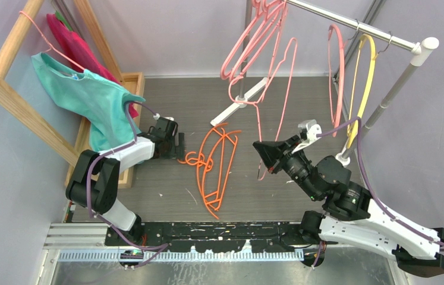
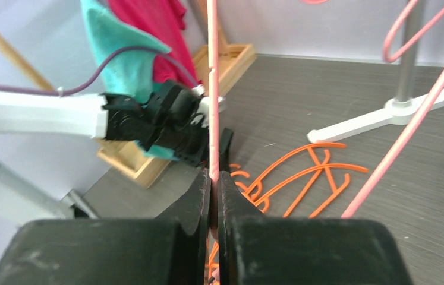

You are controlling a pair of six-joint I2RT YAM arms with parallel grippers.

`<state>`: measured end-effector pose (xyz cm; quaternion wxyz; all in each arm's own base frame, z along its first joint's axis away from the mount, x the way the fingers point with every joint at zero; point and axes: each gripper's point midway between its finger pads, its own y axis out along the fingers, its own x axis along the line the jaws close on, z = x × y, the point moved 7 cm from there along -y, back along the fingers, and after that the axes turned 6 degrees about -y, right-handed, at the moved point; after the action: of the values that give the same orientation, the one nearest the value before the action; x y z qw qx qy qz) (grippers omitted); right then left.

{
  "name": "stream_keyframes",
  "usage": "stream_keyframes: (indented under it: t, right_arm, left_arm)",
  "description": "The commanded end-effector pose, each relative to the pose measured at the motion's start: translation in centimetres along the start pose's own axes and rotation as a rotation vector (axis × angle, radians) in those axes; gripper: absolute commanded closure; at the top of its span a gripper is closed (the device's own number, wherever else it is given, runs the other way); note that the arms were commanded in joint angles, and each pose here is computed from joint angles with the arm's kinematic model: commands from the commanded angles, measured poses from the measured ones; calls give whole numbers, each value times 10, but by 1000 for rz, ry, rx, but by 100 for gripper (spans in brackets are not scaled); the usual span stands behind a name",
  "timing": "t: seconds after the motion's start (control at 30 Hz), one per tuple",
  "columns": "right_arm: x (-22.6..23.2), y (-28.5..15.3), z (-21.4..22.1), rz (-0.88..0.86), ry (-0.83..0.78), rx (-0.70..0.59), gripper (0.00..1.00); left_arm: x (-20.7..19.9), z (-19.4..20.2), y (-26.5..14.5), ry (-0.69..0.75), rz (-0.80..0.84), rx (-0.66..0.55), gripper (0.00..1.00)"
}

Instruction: Organize the hangers

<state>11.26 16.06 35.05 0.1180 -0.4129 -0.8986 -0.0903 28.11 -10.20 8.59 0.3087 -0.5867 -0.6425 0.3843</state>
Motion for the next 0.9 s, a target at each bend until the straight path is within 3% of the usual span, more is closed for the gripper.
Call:
stream_keyframes:
  t: [0.0,0.2,0.53,0.87]
  right_arm:
    - [-8,14,-38,172,-13,-137,99]
    - [-7,42,-56,273,-20,-197,99]
    - [-40,82,-76,213,119,-227,99]
    - [-47,100,-108,132,120,-306,99]
  left_arm:
    - [-7,-13,-5,-11,28,-43,2]
    - [-6,-12,-9,-15,35,-54,2]
    - [-6,-11,-9,-17,46,-62,2]
    - [-6,-13,-9,-13,39,-66,2]
